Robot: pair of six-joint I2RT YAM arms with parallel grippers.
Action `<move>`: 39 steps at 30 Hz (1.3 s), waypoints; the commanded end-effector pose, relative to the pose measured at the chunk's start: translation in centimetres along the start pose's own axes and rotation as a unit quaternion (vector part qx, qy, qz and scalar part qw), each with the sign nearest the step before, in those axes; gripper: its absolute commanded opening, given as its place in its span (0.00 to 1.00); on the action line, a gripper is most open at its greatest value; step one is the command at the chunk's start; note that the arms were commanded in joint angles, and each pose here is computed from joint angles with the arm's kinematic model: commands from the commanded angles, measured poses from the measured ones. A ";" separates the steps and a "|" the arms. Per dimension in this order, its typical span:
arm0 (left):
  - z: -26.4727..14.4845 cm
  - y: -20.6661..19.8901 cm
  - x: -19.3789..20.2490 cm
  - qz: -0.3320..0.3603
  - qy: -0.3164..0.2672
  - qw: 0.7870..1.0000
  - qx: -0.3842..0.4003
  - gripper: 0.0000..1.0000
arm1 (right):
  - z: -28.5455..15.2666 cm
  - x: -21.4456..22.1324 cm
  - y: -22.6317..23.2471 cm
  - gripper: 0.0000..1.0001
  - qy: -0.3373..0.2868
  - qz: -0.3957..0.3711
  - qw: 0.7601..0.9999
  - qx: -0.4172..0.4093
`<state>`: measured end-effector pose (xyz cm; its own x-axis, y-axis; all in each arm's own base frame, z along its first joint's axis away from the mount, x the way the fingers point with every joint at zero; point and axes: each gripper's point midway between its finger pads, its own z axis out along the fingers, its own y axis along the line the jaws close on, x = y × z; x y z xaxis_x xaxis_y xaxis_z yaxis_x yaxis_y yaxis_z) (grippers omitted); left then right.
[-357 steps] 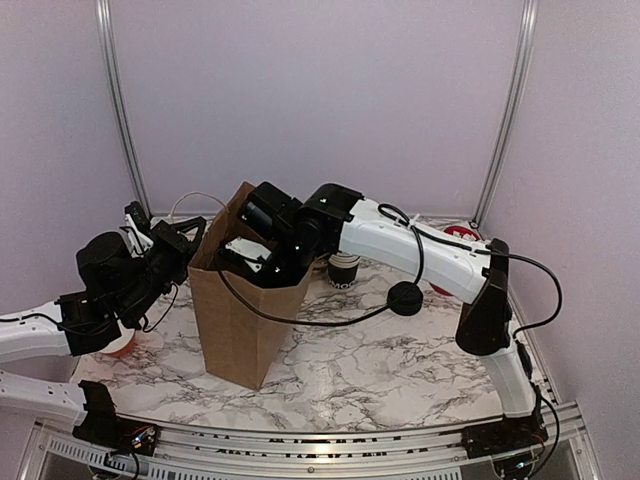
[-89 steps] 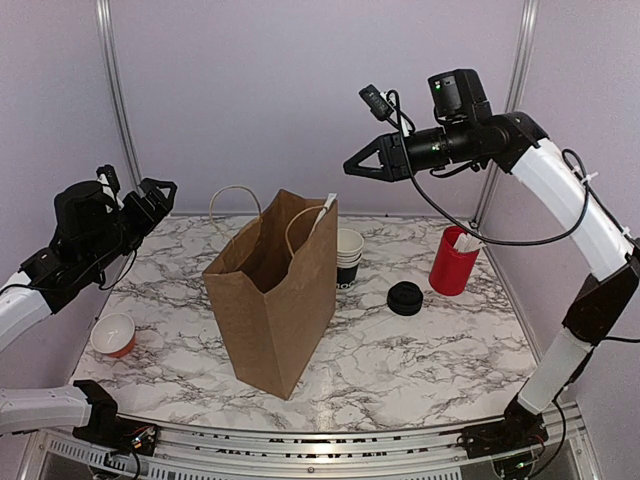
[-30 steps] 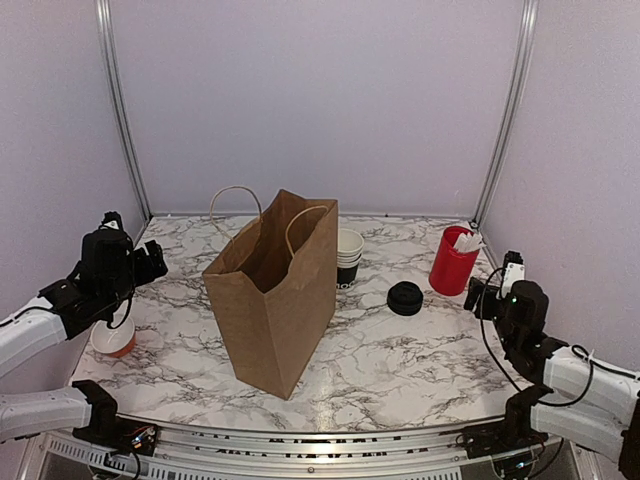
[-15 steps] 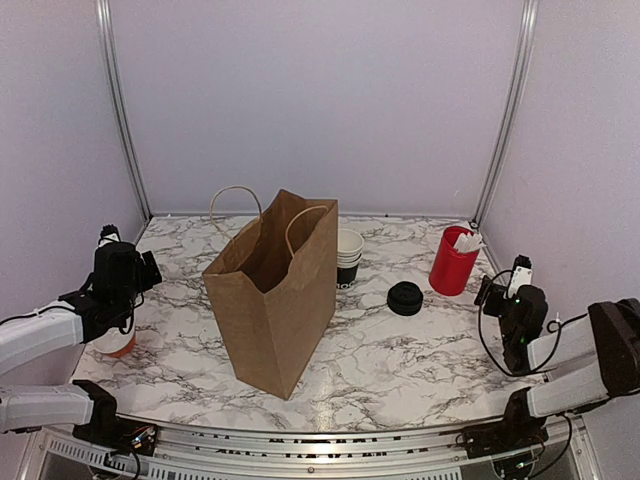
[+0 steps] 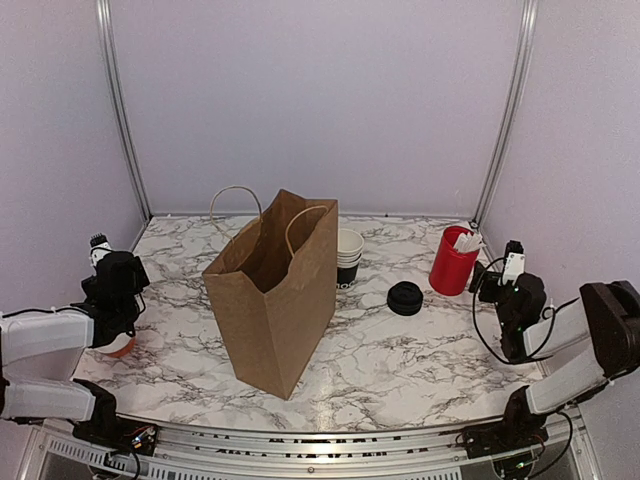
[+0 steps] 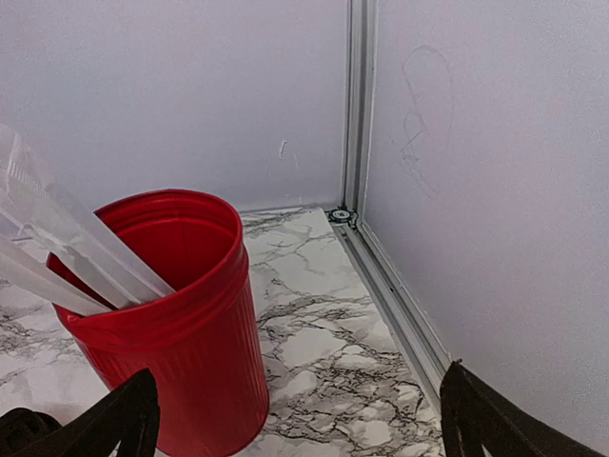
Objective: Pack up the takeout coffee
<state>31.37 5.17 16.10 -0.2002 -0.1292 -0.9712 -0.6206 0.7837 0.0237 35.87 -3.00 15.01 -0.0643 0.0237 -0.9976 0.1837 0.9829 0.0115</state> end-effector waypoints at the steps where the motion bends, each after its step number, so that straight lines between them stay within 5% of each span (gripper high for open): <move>1: 0.8 2.0 -0.8 -0.034 -0.039 0.998 -0.039 0.99 | 0.6 -1.3 -0.5 1.00 -0.018 0.003 1.000 0.005; 9: 2.6 1.7 0.5 -0.023 -0.059 0.997 -0.036 0.99 | 0.1 -1.8 -0.6 1.00 -0.037 -0.014 0.999 -0.010; 16: 2.9 -1.9 0.4 0.005 -0.093 0.994 0.059 0.99 | -1.5 -1.6 0.8 1.00 -0.101 -0.019 0.993 -0.056; 25: 3.4 -4.7 1.8 0.017 -0.085 0.978 0.189 0.99 | 1.7 0.5 3.2 1.00 -0.027 -0.051 0.992 -0.110; 39: 4.1 -5.0 2.2 0.016 -0.061 0.978 0.197 0.99 | 1.8 0.4 3.1 1.00 -0.029 -0.054 0.993 -0.097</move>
<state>36.78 3.50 12.31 -0.1330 -0.0357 -0.9905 -0.2800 0.9600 0.0030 37.93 -0.40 14.12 -0.0273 -0.0797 -0.9964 -0.0152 0.9967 -0.0793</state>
